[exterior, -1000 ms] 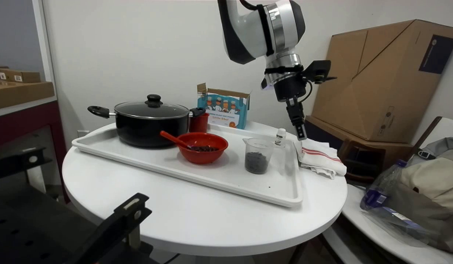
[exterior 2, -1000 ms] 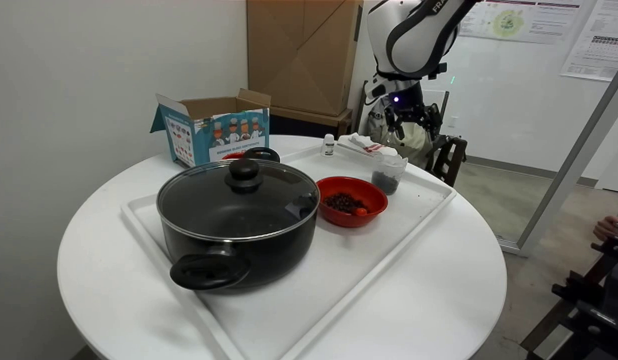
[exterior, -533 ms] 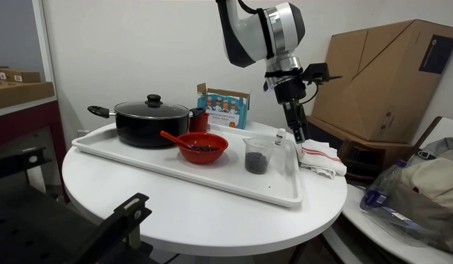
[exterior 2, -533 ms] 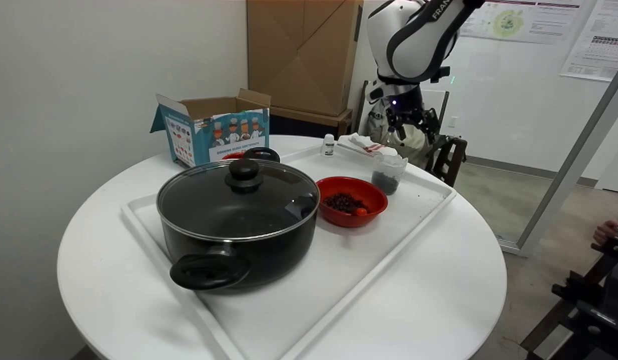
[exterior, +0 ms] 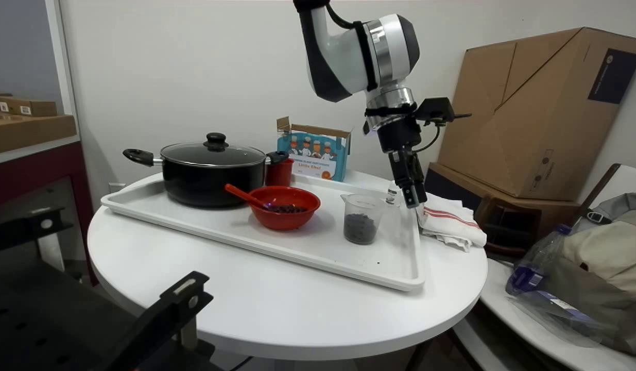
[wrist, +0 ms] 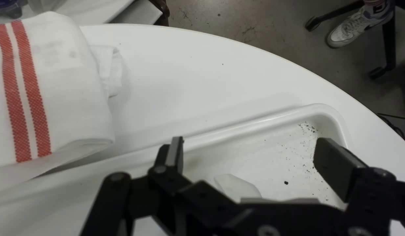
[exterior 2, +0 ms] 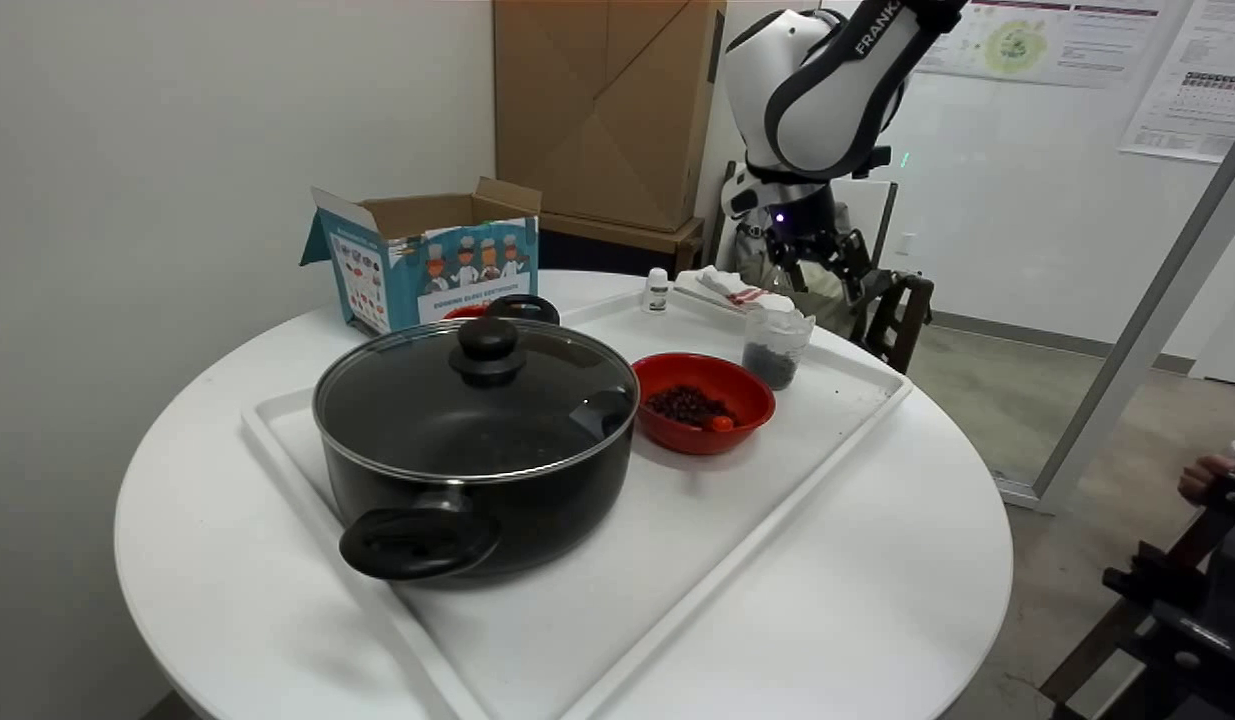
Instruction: Pour some contents of the jug into the red bowl
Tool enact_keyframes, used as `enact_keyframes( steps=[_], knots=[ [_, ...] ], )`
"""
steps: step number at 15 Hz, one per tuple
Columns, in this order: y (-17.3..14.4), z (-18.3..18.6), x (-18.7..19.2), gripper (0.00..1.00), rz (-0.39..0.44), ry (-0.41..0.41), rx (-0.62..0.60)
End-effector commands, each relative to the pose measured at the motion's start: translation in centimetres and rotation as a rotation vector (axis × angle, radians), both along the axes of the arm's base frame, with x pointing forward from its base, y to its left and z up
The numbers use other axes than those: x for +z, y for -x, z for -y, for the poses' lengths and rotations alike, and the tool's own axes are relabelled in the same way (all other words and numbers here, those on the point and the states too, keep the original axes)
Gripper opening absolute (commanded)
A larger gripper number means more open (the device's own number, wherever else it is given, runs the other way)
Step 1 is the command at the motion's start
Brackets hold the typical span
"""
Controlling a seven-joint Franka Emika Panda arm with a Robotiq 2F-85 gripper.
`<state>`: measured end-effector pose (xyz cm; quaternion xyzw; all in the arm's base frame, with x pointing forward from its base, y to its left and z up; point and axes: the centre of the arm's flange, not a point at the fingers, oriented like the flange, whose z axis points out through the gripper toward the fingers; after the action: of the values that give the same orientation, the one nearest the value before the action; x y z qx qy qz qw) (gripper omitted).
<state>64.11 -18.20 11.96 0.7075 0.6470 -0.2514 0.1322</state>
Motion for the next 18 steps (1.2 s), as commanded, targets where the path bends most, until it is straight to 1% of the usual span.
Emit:
enact_keyframes(
  steps=[1, 11, 13, 18],
  knots=[
    [-0.6, -0.1, -1.4, 1.00, 0.010, 0.015, 0.019],
    [-1.2, -0.5, -3.9, 1.00, -0.003, 0.006, 0.030],
    [-1.6, -0.8, -4.1, 0.97, 0.000, 0.003, 0.031],
    [-2.1, -1.9, -4.1, 0.95, 0.007, -0.003, 0.043]
  ],
)
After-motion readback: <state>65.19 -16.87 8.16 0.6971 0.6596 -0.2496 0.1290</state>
